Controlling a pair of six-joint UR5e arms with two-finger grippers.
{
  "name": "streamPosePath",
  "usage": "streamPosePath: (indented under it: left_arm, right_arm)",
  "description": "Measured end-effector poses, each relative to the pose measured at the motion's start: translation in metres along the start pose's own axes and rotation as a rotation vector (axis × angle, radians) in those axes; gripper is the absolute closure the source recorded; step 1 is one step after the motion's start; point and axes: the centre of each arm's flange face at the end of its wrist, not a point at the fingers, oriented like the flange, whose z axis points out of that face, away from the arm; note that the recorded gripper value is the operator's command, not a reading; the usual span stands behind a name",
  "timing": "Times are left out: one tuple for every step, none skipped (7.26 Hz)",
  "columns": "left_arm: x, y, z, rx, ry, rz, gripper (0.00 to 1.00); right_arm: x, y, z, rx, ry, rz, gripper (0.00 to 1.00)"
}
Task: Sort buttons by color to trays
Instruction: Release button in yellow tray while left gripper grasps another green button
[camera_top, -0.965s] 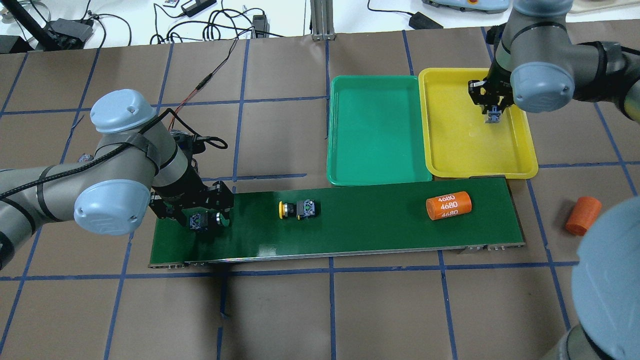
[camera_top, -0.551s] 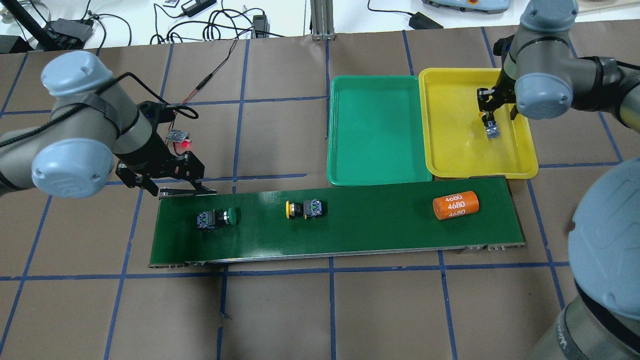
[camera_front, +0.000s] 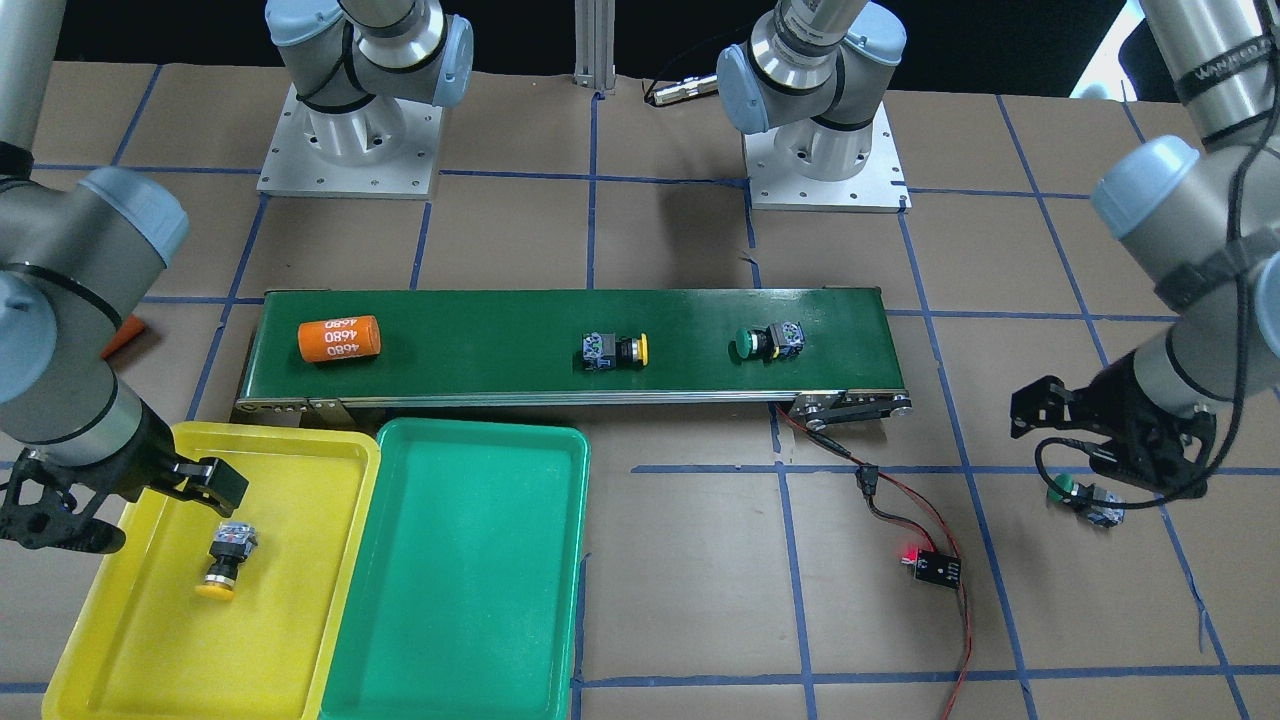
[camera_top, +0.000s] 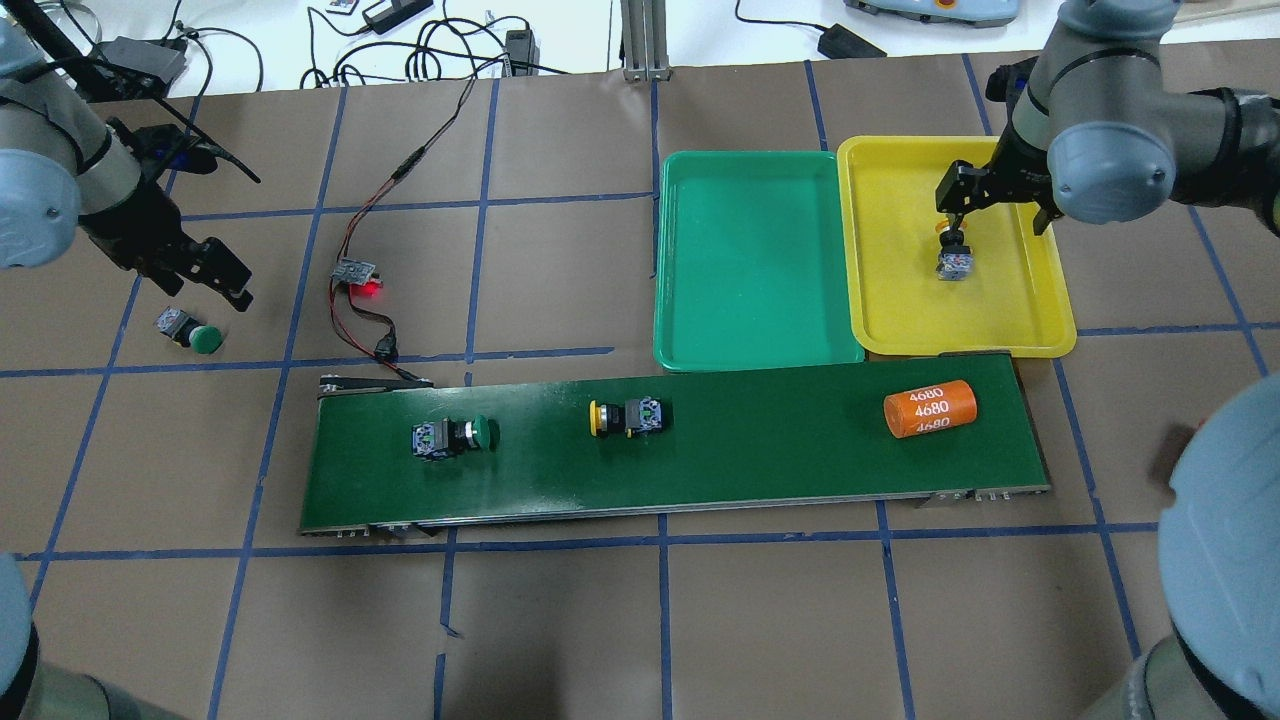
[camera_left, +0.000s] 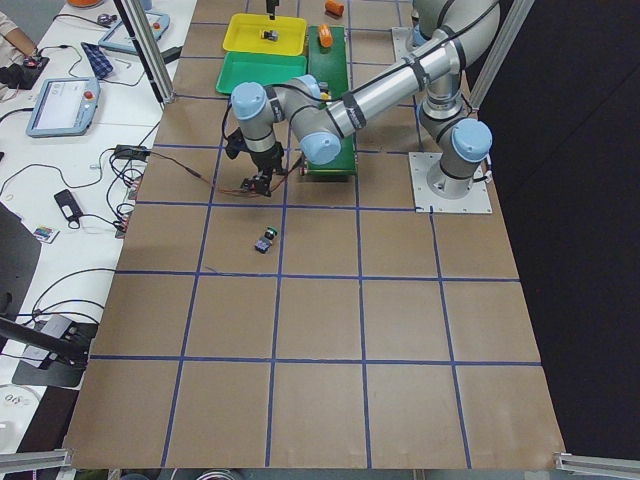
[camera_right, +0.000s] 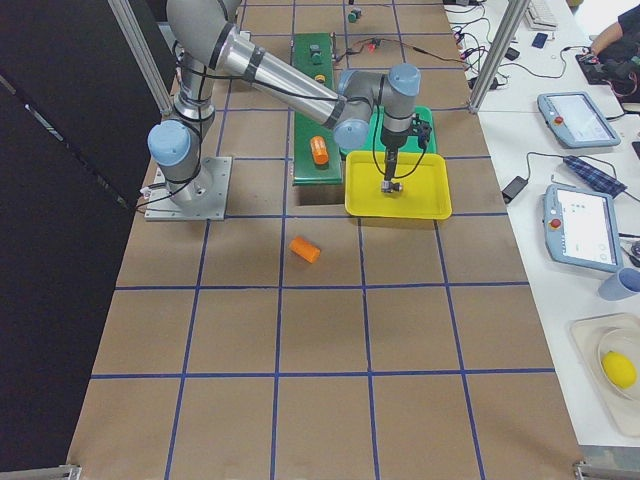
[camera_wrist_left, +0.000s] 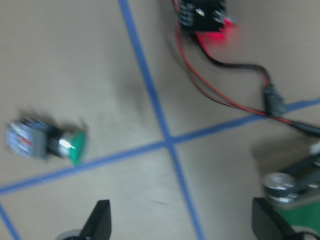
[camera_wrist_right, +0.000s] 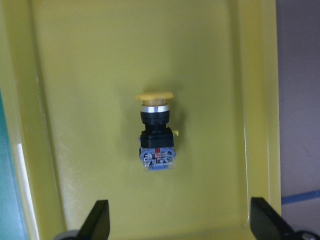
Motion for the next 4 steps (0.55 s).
streamPosePath:
  left_arm:
    - [-0.025,-0.009,0.016,0.004,-0.014,0.149,0.00]
    - [-0.042,-0.012,0.036,0.002,-0.014,0.263,0.00]
    - [-0.055,-0.012,0.054,0.008,-0.028,0.325,0.00]
    - [-0.065,-0.012,0.067,0.014,-0.041,0.348,0.00]
  right_arm:
    - [-0.004,0.017,-0.029,-0.017,-0.009,0.016,0.00]
    - [-0.015,0.041,-0.066,-0.030,-0.012,0.054,0.00]
    - [-0.042,0.070,-0.100,-0.033,-0.012,0.106,0.00]
    - [-0.076,0.094,-0.115,-0.038,-0.011,0.162,0.00]
